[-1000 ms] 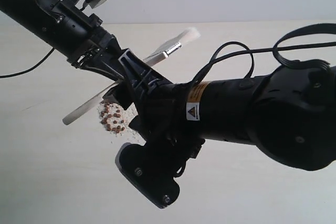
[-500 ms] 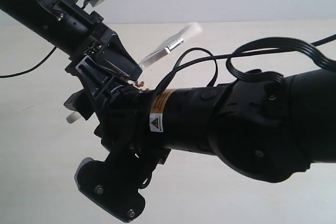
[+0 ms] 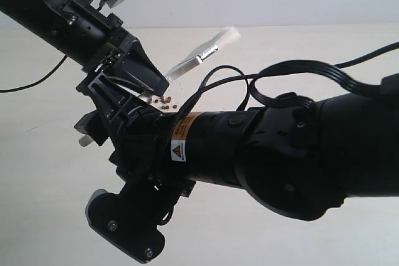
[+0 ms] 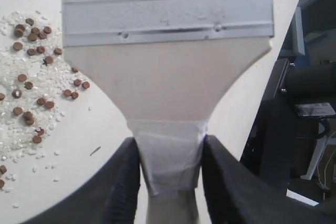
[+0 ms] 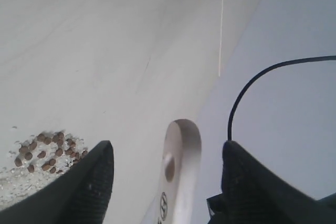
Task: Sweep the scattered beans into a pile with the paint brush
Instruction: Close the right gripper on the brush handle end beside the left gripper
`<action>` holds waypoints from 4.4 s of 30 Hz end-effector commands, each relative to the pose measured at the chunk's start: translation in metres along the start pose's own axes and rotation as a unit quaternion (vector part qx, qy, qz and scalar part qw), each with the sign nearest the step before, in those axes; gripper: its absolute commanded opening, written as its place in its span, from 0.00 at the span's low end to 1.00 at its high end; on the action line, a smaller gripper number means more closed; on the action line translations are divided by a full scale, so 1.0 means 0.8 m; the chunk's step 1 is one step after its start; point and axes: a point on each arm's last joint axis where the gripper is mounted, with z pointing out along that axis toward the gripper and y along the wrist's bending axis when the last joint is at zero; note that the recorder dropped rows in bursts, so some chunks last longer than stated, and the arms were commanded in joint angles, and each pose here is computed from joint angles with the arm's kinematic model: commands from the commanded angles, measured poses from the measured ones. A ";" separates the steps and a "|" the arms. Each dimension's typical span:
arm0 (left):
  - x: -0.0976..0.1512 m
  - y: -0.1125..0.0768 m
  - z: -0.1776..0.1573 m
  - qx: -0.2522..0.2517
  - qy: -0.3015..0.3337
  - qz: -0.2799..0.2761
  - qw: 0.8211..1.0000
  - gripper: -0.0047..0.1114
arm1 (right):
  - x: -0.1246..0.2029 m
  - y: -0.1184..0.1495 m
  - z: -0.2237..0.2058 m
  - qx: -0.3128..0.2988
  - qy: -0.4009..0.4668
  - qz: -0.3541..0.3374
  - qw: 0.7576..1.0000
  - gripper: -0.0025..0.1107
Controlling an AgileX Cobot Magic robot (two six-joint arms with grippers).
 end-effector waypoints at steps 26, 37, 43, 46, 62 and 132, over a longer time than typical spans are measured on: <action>-0.002 -0.004 0.000 0.009 -0.009 0.001 1.000 0.04 | 0.015 -0.005 0.002 0.022 0.069 0.017 0.997 0.42; -0.002 -0.004 0.000 0.009 -0.008 0.002 1.000 0.04 | 0.015 -0.005 0.002 0.020 0.066 0.013 0.998 0.16; -0.002 -0.004 0.000 0.009 -0.008 0.002 1.000 0.04 | 0.012 -0.004 0.002 0.013 0.055 -0.007 0.998 0.02; -0.002 -0.004 0.000 0.009 -0.008 0.003 1.000 0.04 | 0.009 -0.004 0.002 0.015 0.052 -0.013 0.998 0.02; -0.004 -0.006 0.000 0.015 -0.015 -0.003 1.000 0.04 | 0.009 -0.006 0.002 0.023 0.052 -0.029 0.998 0.02; 0.009 0.006 -0.001 -0.036 0.040 0.025 0.998 0.04 | 0.006 0.003 0.008 -0.001 0.041 -0.034 0.999 0.36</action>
